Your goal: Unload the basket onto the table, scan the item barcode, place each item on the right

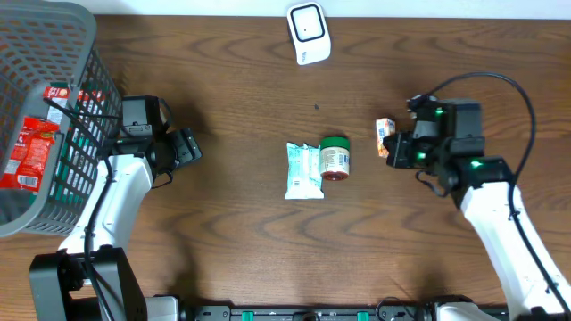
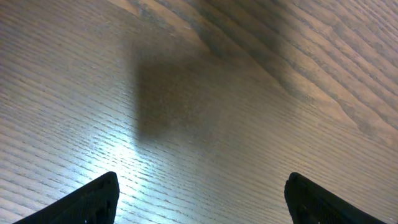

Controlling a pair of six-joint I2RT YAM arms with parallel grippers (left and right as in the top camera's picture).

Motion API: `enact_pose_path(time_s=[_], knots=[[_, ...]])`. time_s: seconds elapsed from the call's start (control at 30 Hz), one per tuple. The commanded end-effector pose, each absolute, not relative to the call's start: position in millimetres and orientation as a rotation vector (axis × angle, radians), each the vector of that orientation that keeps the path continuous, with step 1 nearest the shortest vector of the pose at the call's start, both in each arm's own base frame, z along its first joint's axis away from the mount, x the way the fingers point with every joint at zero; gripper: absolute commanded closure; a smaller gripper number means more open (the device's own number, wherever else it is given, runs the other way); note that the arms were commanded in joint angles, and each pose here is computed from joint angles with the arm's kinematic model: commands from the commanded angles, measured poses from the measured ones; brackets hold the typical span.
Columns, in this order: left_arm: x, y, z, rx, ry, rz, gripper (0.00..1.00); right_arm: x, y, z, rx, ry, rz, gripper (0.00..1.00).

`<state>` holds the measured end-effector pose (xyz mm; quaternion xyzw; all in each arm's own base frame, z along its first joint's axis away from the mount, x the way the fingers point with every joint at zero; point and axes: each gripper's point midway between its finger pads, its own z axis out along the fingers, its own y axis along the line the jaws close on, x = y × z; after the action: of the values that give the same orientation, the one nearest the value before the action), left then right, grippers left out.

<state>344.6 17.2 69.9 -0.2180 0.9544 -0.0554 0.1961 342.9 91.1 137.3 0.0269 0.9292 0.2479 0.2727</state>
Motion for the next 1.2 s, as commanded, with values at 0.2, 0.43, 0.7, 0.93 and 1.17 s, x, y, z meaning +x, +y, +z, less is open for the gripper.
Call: enact_pose_path(time_s=[0.2,0.43,0.7,0.93,1.17], knots=[[348.8,19.8,77.0,-0.614,2.650,-0.150,0.14,325.9,123.2,93.3,0.150,2.514,1.213,0.99],[348.8,19.8,77.0,-0.614,2.650,-0.150,0.14,331.6,122.4,63.8,0.213,2.527,1.240,0.99],[348.8,19.8,77.0,-0.614,2.650,-0.150,0.14,331.0,119.3,53.5,0.240,2.549,1.212,0.99],[348.8,19.8,77.0,-0.614,2.650,-0.150,0.14,330.2,115.6,46.6,0.282,2.565,1.178,0.99],[348.9,19.8,77.0,-0.614,2.650,-0.150,0.14,332.9,115.5,45.6,0.304,2.536,1.185,0.99]])
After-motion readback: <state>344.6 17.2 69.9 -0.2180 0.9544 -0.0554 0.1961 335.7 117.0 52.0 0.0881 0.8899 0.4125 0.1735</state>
